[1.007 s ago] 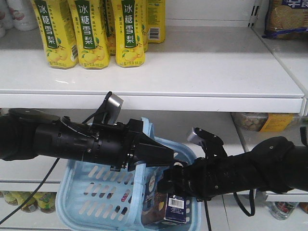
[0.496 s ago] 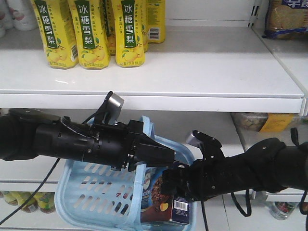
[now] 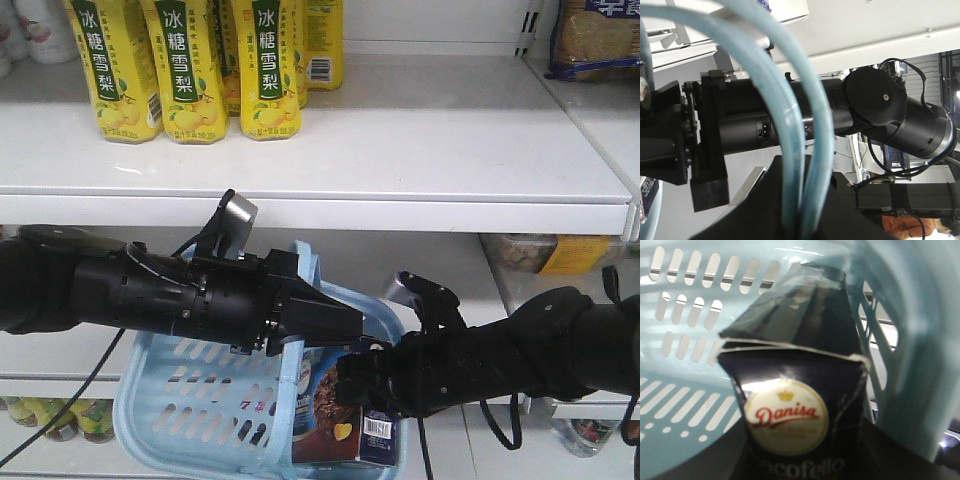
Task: Left arm holds basket, right arm returns cookies
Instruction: 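Reach the right gripper into the basket and grasp the Chocofello box, then lift the Chocofello box out of the basket with the right gripper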
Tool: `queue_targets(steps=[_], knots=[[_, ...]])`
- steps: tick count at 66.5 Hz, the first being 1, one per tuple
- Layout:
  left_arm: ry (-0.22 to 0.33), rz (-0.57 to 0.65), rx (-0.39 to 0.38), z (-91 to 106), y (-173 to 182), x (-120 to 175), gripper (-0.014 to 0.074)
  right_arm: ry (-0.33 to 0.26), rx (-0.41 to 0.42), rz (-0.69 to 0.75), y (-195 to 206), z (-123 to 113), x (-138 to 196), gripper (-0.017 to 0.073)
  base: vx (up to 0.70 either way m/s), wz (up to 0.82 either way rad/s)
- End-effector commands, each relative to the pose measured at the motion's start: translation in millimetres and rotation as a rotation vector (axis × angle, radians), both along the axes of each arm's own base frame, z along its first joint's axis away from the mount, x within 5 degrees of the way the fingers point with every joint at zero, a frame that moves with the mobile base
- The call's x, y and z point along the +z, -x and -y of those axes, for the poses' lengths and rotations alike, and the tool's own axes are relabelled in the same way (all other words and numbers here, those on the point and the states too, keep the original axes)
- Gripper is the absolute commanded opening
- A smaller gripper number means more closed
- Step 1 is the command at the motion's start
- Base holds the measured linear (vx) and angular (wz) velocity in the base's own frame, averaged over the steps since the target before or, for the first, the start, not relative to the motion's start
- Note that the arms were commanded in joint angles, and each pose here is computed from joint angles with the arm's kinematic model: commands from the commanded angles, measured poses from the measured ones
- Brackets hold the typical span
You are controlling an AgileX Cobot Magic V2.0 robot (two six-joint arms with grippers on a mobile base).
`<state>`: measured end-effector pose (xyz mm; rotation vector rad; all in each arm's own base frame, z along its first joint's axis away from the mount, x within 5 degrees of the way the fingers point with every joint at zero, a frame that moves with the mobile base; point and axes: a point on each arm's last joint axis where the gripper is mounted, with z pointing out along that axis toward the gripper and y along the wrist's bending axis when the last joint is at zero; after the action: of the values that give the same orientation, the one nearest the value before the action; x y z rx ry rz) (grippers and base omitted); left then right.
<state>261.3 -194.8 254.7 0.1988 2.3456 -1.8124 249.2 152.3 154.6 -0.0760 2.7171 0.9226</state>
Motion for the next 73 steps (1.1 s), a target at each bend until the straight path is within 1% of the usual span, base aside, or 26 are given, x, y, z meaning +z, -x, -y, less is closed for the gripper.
queue_targets(steps=[1, 14, 28, 36, 55, 73], knots=[[0.147, 0.045, 0.123, -3.8, -11, 36, -0.0003, 0.032, 0.005, 0.072, -4, 4, 7, 0.0185, 0.0, 0.0], [0.147, 0.045, 0.123, -3.8, -11, 36, -0.0003, -0.001, 0.012, 0.103, 0, 4, 23, 0.0185, 0.0, 0.0], [0.147, 0.045, 0.123, -3.8, -11, 36, -0.0003, -0.014, -0.005, 0.138, 5, 7, 41, 0.0185, 0.0, 0.0], [0.147, 0.045, 0.123, -3.8, -11, 36, -0.0003, 0.0, 0.005, 0.165, 10, 10, 51, 0.0185, 0.0, 0.0], [0.147, 0.045, 0.123, -3.8, -11, 36, -0.0003, 0.01, 0.007, 0.239, 25, 19, 81, 0.0185, 0.0, 0.0], [0.147, 0.045, 0.123, -3.8, -11, 36, -0.0003, 0.046, 0.005, 0.281, 39, 29, 101, 0.0185, 0.0, 0.0]])
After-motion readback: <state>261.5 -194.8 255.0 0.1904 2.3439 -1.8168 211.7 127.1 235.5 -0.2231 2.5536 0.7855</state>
